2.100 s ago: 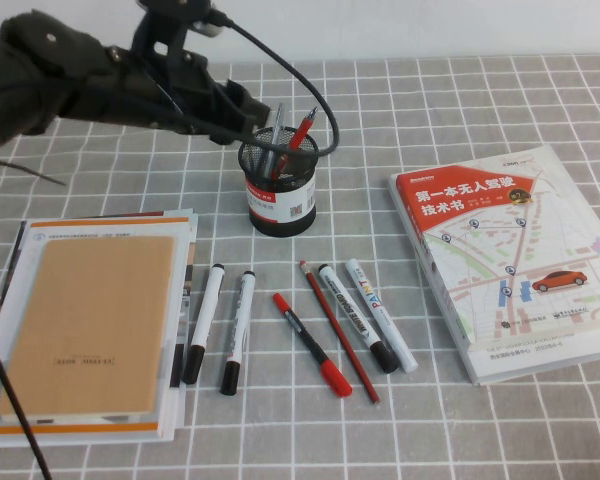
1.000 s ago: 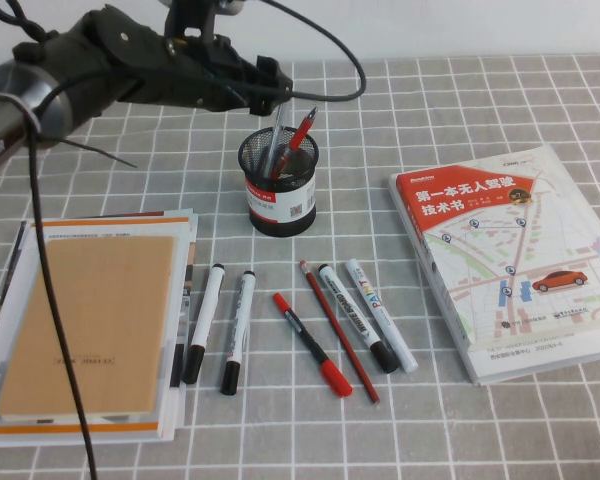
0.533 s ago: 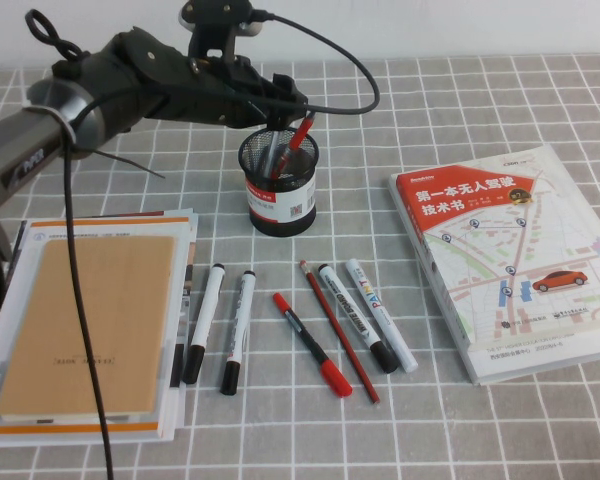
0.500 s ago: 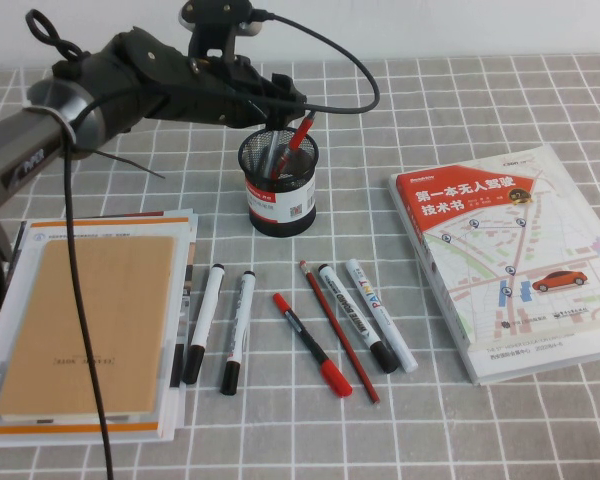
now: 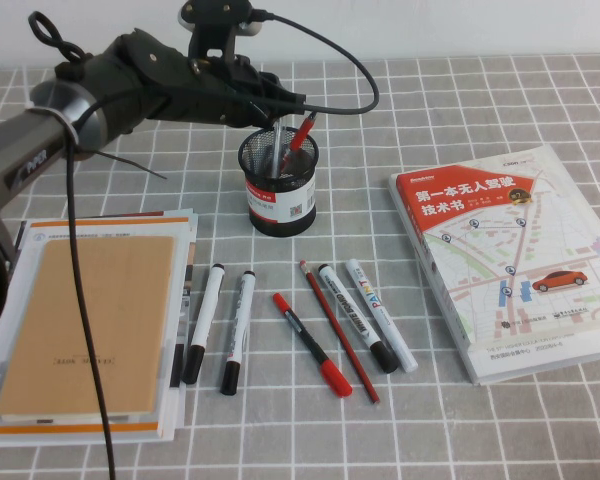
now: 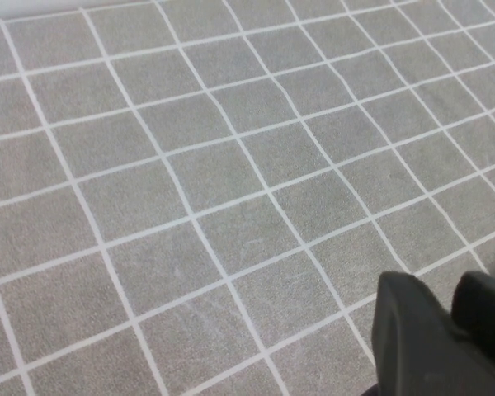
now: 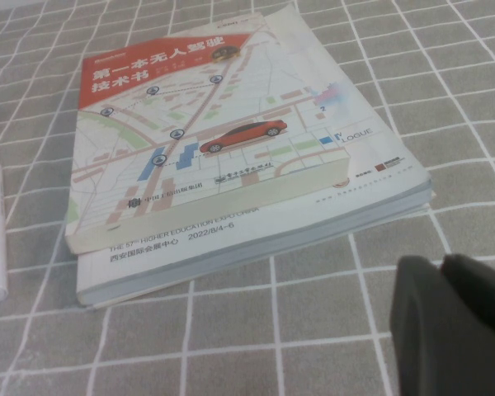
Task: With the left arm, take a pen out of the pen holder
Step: 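Take a marker out of the pen holder and lay it on the table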
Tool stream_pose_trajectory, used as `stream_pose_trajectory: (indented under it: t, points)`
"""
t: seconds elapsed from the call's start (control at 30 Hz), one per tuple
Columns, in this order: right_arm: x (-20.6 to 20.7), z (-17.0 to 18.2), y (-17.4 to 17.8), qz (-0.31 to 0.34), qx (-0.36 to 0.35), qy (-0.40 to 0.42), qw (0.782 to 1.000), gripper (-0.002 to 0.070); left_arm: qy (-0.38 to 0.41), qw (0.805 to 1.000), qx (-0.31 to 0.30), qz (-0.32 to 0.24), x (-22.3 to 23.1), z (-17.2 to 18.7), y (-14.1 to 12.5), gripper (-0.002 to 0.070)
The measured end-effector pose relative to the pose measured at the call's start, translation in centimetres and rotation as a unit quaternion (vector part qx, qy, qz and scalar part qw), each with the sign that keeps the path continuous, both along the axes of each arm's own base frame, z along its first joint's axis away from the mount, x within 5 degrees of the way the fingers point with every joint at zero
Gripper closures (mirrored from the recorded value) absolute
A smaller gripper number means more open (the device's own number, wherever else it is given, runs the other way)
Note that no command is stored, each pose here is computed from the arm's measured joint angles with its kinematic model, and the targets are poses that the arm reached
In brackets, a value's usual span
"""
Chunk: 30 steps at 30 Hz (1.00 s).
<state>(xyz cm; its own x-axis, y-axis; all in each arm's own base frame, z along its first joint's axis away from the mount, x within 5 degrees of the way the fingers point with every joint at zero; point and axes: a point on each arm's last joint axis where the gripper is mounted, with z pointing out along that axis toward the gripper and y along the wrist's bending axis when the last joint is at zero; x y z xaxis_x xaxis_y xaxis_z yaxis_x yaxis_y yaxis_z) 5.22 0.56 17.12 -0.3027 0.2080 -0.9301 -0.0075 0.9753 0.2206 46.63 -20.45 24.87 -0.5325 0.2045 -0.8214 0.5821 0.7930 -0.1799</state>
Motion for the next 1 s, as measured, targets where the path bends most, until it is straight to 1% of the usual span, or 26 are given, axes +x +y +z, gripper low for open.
stream_pose_trajectory:
  t: [0.33,0.5,0.6,0.67,0.77,1.0]
  points:
    - [0.00,0.00,0.00,0.000,0.000,0.000,1.000,0.0689,-0.001,1.000,0.008,-0.005,-0.01,-0.17,0.01,0.0596]
    - [0.00,0.00,0.00,0.000,0.000,0.000,1.000,0.0689,-0.001,1.000,0.010,-0.008,-0.12,-0.18,-0.22,0.0524]
    - [0.00,0.00,0.01,0.001,0.000,0.000,1.000,0.0689,-0.001,1.000,0.010,-0.011,-0.21,-0.18,-0.41,0.0510]
    - [0.00,0.00,0.01,0.001,0.000,0.000,1.000,0.0689,-0.001,1.000,0.010,-0.011,-0.21,-0.18,-0.41,0.0531]
    - [0.00,0.00,0.01,0.001,0.000,0.000,1.000,0.0689,-0.002,1.000,0.013,-0.011,-0.21,-0.20,-0.39,0.0613]
    - [0.00,0.00,0.01,0.001,0.000,0.000,1.000,0.0689,-0.009,1.000,0.016,-0.012,-0.29,0.23,-0.31,0.0617]
